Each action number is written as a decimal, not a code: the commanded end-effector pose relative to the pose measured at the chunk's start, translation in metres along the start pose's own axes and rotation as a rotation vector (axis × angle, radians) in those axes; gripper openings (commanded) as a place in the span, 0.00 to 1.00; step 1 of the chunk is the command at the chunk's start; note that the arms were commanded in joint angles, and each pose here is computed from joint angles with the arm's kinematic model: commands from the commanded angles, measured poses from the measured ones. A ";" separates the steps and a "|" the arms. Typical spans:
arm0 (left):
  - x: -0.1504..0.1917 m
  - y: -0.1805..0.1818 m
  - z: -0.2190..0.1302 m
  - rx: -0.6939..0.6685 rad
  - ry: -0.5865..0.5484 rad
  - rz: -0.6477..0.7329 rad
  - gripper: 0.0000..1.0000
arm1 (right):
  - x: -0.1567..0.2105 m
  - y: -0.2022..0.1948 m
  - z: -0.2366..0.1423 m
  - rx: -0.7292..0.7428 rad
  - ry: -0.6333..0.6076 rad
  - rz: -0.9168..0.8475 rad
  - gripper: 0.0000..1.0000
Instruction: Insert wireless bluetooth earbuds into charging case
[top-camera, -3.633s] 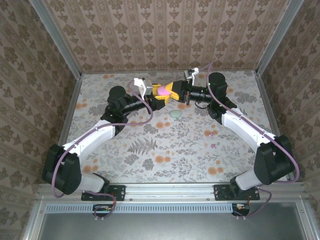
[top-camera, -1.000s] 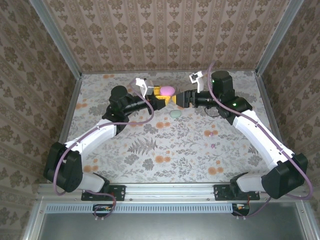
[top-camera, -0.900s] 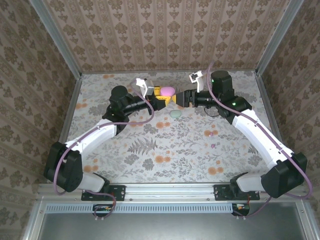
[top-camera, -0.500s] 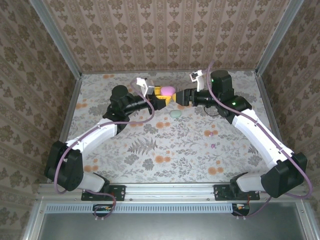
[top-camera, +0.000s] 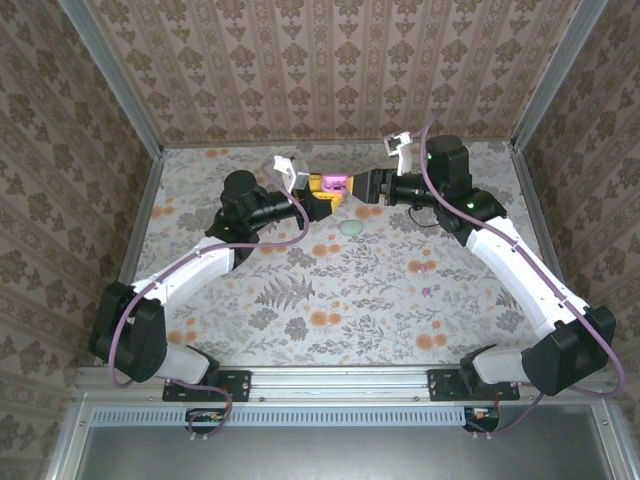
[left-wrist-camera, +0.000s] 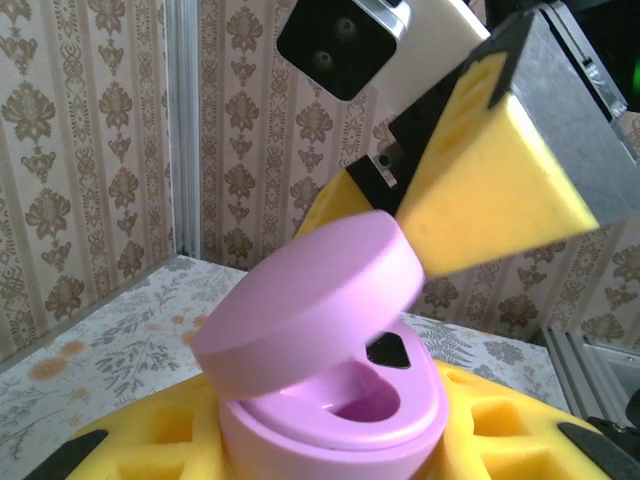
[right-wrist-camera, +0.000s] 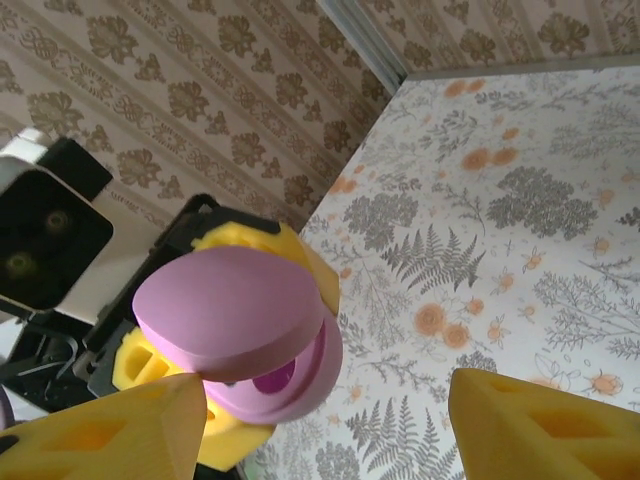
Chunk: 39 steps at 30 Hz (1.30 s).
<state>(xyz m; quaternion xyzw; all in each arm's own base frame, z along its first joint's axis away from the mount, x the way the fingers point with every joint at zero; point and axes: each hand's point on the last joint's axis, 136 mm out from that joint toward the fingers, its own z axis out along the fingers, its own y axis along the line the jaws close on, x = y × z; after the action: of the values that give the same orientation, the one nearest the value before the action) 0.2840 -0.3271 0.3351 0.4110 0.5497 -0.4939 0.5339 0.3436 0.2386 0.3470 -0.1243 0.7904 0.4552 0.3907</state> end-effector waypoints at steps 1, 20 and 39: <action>-0.018 -0.020 0.003 0.096 -0.034 0.059 0.31 | -0.016 -0.006 -0.001 0.046 -0.060 0.011 0.68; -0.008 -0.009 0.001 0.025 -0.028 0.055 0.31 | -0.031 0.029 -0.047 0.023 -0.159 -0.036 0.78; -0.005 -0.003 0.001 -0.003 -0.058 0.046 0.31 | 0.205 -0.242 -0.110 0.789 0.164 0.837 0.35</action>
<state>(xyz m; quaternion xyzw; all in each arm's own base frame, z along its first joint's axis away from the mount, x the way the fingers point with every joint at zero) 0.2824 -0.3275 0.3369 0.4098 0.5352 -0.4902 0.5525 0.2849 0.0423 0.0854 0.3246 0.9072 0.2219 0.1497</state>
